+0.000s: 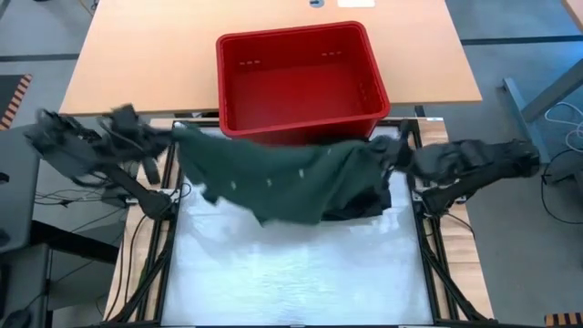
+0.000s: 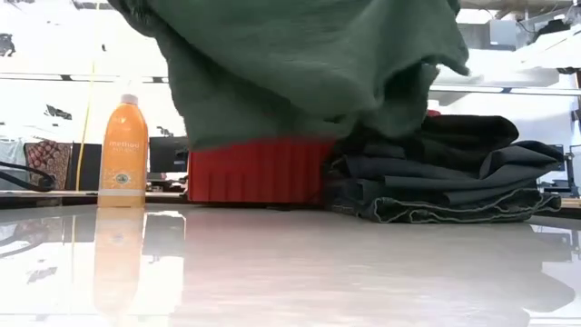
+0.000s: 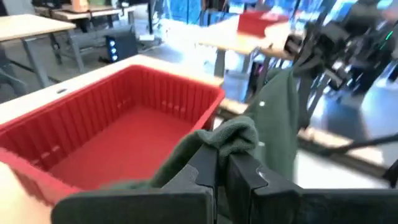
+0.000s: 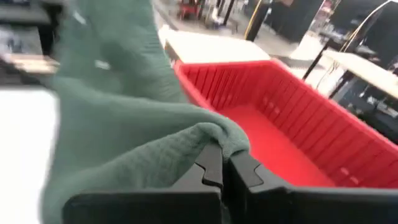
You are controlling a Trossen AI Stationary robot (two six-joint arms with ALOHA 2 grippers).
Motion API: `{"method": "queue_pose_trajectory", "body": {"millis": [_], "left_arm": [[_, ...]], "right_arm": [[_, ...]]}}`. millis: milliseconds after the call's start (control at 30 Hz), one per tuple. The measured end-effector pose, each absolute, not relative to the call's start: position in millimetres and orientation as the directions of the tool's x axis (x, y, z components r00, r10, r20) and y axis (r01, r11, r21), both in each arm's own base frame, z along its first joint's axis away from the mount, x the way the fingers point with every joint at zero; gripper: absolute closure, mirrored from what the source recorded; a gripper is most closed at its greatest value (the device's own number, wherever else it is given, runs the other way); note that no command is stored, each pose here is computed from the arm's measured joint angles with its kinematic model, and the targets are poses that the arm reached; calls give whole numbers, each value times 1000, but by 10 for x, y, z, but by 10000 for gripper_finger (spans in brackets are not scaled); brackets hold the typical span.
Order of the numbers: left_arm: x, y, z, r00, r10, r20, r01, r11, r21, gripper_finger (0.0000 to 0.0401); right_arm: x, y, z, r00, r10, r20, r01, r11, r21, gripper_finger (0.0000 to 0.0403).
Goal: Fold Laundry from Bin
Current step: Fold the green polo shirt
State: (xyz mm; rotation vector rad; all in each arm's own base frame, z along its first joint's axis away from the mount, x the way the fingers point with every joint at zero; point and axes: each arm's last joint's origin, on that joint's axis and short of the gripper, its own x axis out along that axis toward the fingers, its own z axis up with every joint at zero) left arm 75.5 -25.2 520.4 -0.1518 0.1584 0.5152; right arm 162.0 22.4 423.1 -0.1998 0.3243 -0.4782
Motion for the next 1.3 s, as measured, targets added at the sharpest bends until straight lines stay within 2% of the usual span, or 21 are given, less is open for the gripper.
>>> {"method": "queue_pose_trajectory", "body": {"millis": [100,200,367,500,667,800,900,933,1033,1167,1233,1300], "left_arm": [[651,-176,5298,883,445,-151,-466,871,-153,401],[610,-168,5294,930,324,-174,-356,910,-211,401],[809,-380,4977,925,127,-359,-248,917,-312,401],[1145,-733,4395,819,-8,-574,-265,882,-390,401],[1474,-1237,3311,598,-127,-791,-346,850,-398,401],[1482,-1441,2614,426,-227,-876,-412,813,-411,401],[1406,-1500,2375,366,-257,-895,-435,802,-408,401],[1363,-1505,2322,341,-256,-905,-442,805,-395,401],[1285,-1523,2270,309,-247,-918,-454,810,-370,401],[1206,-1533,2255,277,-223,-934,-460,823,-333,401],[1196,-1519,2249,281,-198,-939,-463,829,-314,401],[1200,-1505,2247,289,-180,-940,-470,829,-303,401]], "right_arm": [[1549,274,4324,881,-388,-269,344,918,-199,385],[1574,466,4208,916,-156,-370,146,988,-54,385],[1785,1048,3572,772,117,-625,-1,983,182,385],[1920,1627,2887,655,196,-730,12,963,270,373],[2028,2146,2201,565,223,-794,116,932,344,318],[2065,2294,2069,466,315,-827,181,881,438,275],[2010,2307,2044,372,376,-849,193,863,467,242],[1999,2299,2084,377,388,-841,189,857,480,232],[1887,2199,2263,441,328,-835,236,856,461,209],[1716,1927,2475,591,76,-803,375,856,357,201],[1727,1742,2488,646,-62,-761,476,812,337,202],[1783,1556,2378,628,-132,-767,573,746,340,202]]}}
